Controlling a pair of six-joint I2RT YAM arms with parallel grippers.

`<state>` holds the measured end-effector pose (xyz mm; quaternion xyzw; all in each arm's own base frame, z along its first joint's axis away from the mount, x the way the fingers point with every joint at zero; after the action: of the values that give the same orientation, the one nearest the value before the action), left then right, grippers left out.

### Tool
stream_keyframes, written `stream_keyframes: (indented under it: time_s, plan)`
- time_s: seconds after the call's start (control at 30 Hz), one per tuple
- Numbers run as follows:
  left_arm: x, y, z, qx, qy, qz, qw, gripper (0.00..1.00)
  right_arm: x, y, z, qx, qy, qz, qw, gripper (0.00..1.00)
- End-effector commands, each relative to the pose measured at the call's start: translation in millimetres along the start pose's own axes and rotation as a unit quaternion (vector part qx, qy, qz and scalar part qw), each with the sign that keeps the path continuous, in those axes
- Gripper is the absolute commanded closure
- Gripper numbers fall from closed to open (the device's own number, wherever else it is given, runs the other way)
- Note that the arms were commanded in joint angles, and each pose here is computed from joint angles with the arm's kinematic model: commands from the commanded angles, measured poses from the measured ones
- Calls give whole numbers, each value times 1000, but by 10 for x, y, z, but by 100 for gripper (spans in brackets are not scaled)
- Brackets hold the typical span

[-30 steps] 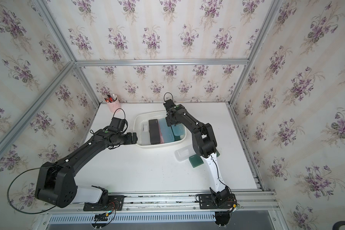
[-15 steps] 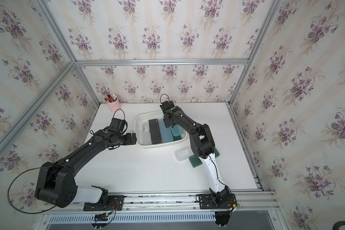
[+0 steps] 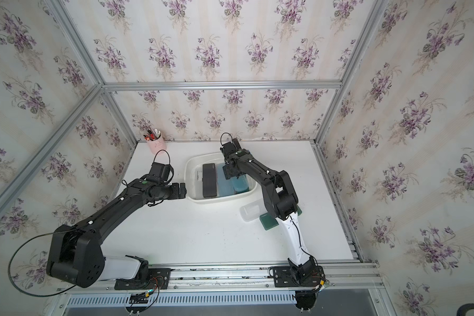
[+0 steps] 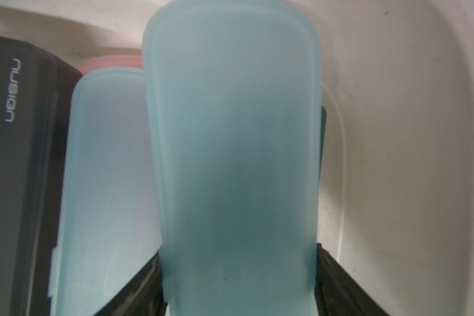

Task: Put the pencil case into the storage box
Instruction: Place the pencil case at the storage box.

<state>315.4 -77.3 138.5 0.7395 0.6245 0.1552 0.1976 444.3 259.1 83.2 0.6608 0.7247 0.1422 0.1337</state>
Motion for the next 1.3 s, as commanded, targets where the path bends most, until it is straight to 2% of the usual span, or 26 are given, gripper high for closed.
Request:
stream_keyframes:
  time_s: [0.0, 0.23, 0.27, 0.37, 0.6, 0.83, 1.03, 1.1, 1.2, 1.27]
  plan:
    - [8, 16, -6, -6, 4, 5, 1000, 1, -271, -397, 141, 90, -57, -18, 994, 32]
    - [24, 2, 6, -1, 8, 5, 1000, 1, -349, -297, 53, 69, -64, 3, 996, 27]
    - [20, 1, 7, -1, 8, 5, 1000, 1, -512, -223, 63, 69, -68, 22, 995, 26]
    - [17, 10, 11, -2, 7, 4, 1000, 0, -514, -214, 60, 68, -63, 23, 995, 15]
    - [26, 23, -6, -2, 10, 3, 1000, 1, -354, -31, -189, 22, -6, 34, 999, 0]
    - [33, 58, -43, -3, 13, 0, 1000, 0, -270, 119, -566, -23, 25, 36, 999, 0]
    - [38, 64, -69, -3, 16, -2, 1000, 1, -250, 153, -636, -32, 32, 30, 999, 1]
    - [46, 47, -64, 1, 19, -1, 1000, 0, -196, 144, -601, -29, 49, 28, 998, 6]
    - [62, 18, -55, 6, 25, 1, 1000, 1, -3, 102, -532, -15, 112, 32, 993, 23]
    - [79, 2, -57, 9, 29, 2, 1000, 1, 274, -16, -502, -4, 146, 18, 989, 27]
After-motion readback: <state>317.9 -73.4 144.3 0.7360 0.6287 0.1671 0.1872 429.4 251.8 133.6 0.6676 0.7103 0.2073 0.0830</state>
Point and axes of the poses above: each gripper's point midway between its finger pads, its own z axis out along the fingers, its own x axis along the line the jaws close on, y = z × x, the point moved 3 cm from there along -z, back along the fingers, and after that the axes turned 14 degrees about z, right-handed, at the moved point
